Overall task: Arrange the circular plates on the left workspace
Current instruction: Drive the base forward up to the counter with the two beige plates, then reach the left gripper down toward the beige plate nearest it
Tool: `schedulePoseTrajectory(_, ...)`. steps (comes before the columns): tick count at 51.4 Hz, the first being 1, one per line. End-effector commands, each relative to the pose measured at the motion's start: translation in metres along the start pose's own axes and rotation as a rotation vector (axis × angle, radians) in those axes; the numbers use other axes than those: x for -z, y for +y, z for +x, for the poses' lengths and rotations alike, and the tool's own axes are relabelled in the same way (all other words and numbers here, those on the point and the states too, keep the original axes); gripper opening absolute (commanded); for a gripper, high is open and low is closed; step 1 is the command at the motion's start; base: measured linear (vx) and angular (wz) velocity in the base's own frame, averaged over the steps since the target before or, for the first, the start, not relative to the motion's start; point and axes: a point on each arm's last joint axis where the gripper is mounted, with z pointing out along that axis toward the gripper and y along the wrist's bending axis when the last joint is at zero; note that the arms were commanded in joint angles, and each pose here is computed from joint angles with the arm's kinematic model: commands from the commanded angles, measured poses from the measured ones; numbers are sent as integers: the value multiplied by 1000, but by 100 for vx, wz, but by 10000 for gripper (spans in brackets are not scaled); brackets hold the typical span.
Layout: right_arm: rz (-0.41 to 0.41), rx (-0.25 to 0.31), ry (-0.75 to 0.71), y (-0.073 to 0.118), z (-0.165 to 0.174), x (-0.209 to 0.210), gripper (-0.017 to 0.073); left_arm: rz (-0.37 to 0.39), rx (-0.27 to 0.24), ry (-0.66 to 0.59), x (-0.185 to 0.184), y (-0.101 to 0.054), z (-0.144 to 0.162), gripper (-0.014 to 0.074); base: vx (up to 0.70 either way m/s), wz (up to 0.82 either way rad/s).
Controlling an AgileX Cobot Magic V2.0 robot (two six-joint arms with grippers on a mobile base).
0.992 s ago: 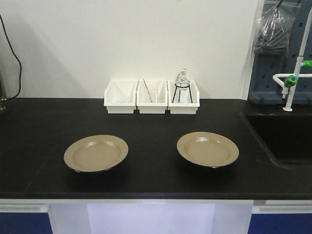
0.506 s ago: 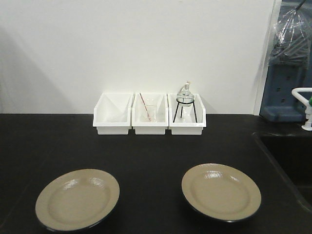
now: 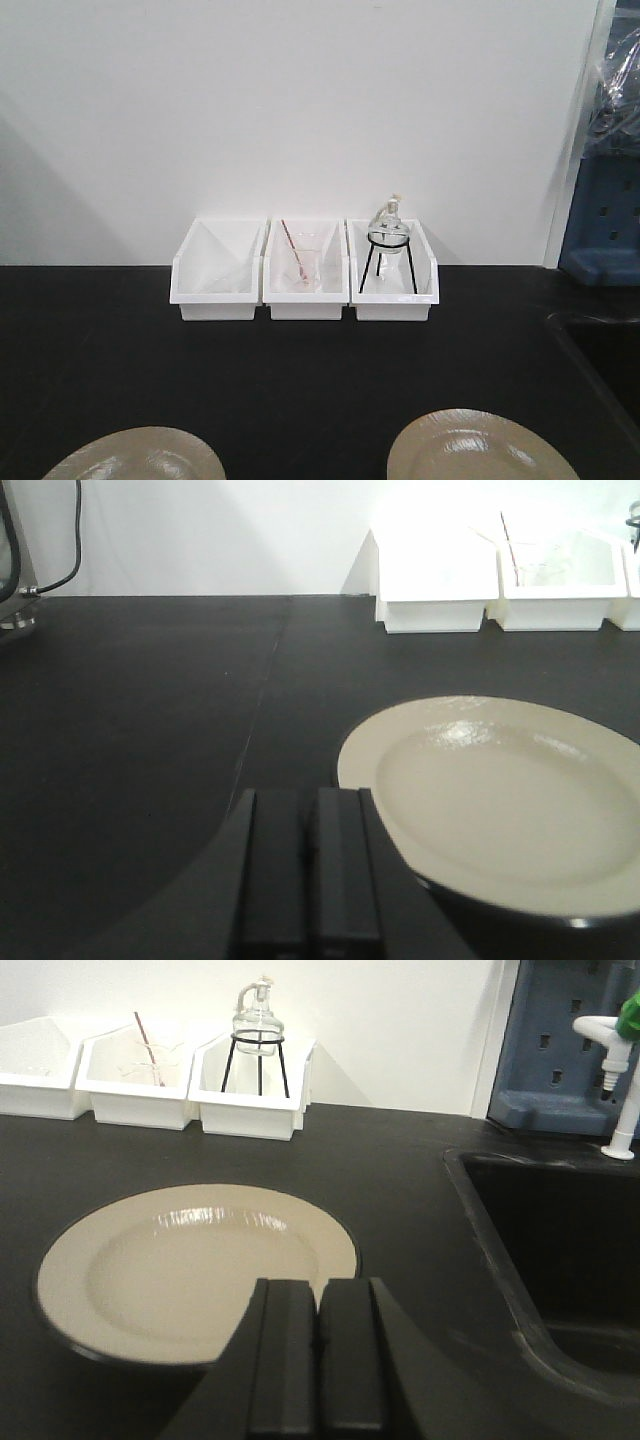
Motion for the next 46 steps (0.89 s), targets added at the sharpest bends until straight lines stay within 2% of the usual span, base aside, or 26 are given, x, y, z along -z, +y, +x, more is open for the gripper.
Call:
schedulePoseTrajectory(1,9,10,-76,0,-1,0,-5,1,9,-85,0,0,-2,0,21,1)
schedulePoseTrajectory(28,9,10,-76,0,-1,0,-5,1,7,-85,0,0,-2,0,9,1)
schedulePoseTrajectory(34,10,28,-81,0,-2,0,-5,0,7,-99,0,0,-4,0,0,0)
schedulePoseTrajectory(41,11,28,-85,0,-2,0,-5,-5,9,-169,1,1,-10,0,0,0)
schedulePoseTrajectory(46,13,26,-122,0,-5,0,-5,-13,9,-283,3,1,-21,0,0,0)
